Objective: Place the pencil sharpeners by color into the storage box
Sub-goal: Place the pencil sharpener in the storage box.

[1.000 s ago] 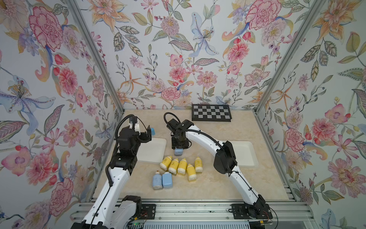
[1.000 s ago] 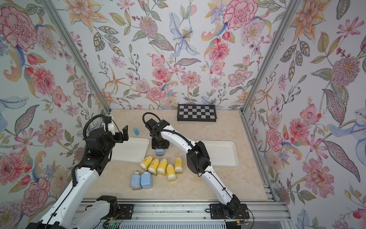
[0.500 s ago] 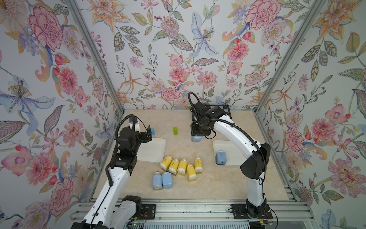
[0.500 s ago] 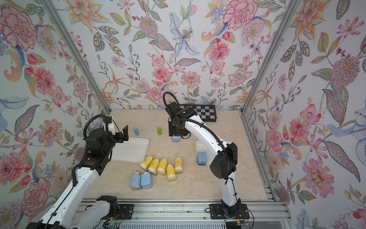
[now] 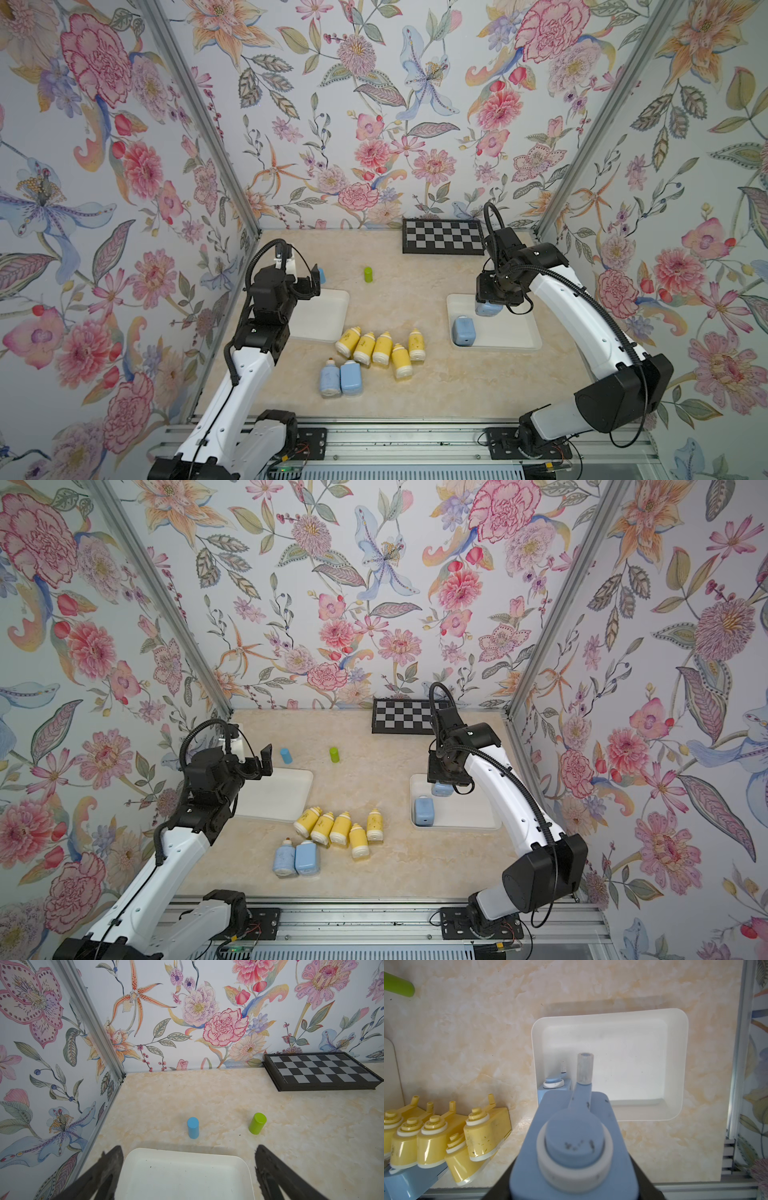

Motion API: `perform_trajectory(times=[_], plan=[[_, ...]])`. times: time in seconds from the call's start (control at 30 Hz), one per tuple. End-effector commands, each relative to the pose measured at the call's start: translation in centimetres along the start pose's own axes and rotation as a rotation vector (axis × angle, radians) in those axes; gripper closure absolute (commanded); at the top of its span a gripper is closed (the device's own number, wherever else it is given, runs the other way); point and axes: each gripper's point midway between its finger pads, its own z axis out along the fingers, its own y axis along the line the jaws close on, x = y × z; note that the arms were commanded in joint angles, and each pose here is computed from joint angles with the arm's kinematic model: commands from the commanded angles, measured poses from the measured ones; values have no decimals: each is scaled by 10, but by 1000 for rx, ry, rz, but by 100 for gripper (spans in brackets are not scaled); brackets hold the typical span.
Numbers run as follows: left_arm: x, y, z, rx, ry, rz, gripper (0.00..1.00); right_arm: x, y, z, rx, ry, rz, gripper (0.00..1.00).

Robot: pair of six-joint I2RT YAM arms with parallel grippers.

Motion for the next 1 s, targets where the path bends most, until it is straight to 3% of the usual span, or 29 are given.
perform_trajectory(times=[0.0, 0.27, 0.97], plan=[[0, -6, 1, 26, -4, 5, 1, 12, -17, 7, 26, 40, -18, 58], [0, -7, 1, 30, -4, 7, 0, 20, -38, 36, 88, 128, -33, 59], [3, -7, 4, 26, 7, 13, 1, 38, -32, 114, 65, 302, -73, 59]])
